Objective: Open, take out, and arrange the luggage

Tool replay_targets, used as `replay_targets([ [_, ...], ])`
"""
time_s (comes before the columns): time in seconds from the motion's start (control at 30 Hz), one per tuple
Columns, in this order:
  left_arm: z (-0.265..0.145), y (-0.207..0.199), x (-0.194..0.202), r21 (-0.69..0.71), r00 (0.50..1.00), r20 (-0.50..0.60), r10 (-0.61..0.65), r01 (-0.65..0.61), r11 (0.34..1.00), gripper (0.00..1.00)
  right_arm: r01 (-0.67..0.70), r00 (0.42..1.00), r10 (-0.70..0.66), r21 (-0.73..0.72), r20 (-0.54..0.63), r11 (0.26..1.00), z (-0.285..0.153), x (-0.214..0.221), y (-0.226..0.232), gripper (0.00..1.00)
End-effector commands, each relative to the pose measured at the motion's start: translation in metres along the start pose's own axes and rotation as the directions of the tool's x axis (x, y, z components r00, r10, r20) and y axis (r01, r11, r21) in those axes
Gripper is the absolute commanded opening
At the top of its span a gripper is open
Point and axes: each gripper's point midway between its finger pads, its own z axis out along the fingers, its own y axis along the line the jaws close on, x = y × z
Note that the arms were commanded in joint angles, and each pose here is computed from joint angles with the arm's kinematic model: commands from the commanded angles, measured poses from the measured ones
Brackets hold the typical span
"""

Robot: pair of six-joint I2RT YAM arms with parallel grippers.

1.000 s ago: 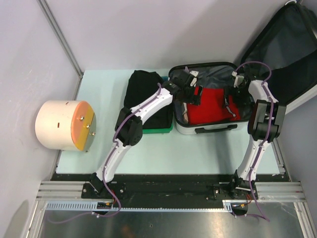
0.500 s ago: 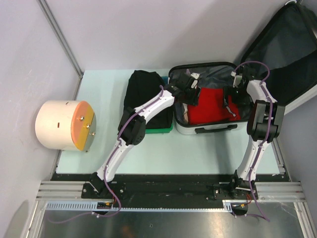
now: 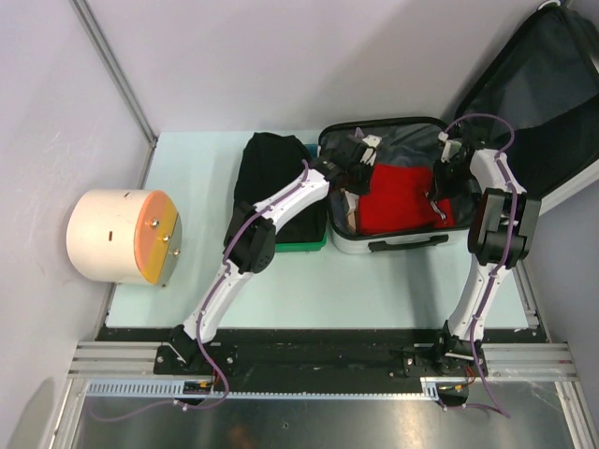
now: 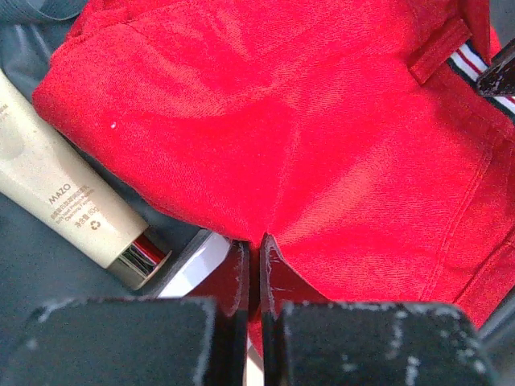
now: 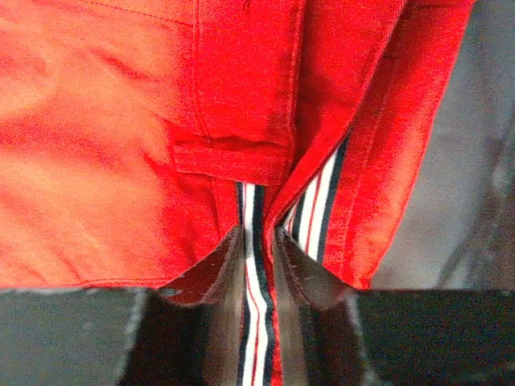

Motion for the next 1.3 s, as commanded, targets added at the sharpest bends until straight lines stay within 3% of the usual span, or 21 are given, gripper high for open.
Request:
replay_targets([
  [0.0,-0.045,-0.034,-0.065,0.072,0.983,0.177,0.053,-0.067,0.995,0.00,0.012,0.998,-0.013,0.019,0.060,1.000,-0.022,-0.024,0.001,0.47],
  [0.03,-0.047,-0.033,-0.067,0.064,0.982,0.180,0.048,-0.060,0.996,0.00,0.007,0.998,-0.013,0.082,0.066,0.997,-0.027,-0.025,-0.009,0.61],
  [0.1,-0.052,-0.027,-0.068,0.046,0.983,0.182,0.038,-0.047,0.998,0.00,0.013,0.996,-0.025,0.143,0.088,0.990,-0.033,-0.028,-0.023,0.78],
  [0.17,-0.053,-0.020,-0.066,0.031,0.984,0.178,0.027,-0.033,0.999,0.00,0.009,0.997,-0.024,0.196,0.072,0.981,-0.033,-0.023,-0.042,0.84],
  [0.4,-0.052,-0.015,-0.065,0.035,0.984,0.175,0.040,-0.047,0.998,0.00,-0.018,0.999,0.020,0.069,-0.028,0.997,0.007,0.001,-0.043,0.90],
  [0.67,-0.041,-0.013,-0.056,0.040,0.987,0.155,0.044,-0.050,0.998,0.00,0.004,0.994,0.007,0.106,-0.109,0.994,0.038,0.018,-0.045,0.98],
  [0.93,-0.041,-0.016,-0.057,0.046,0.986,0.158,0.043,-0.051,0.998,0.00,0.072,0.997,-0.075,0.258,0.001,0.964,-0.007,-0.009,-0.068,1.00],
  [1.03,-0.040,-0.016,-0.056,0.046,0.987,0.157,0.044,-0.052,0.998,0.00,0.094,0.996,-0.089,0.275,-0.030,0.957,-0.006,-0.003,-0.080,1.00],
  [1.27,-0.038,-0.014,-0.054,0.042,0.987,0.155,0.051,-0.059,0.997,0.00,0.054,0.992,-0.040,0.113,-0.122,0.992,0.033,0.023,-0.068,1.00],
])
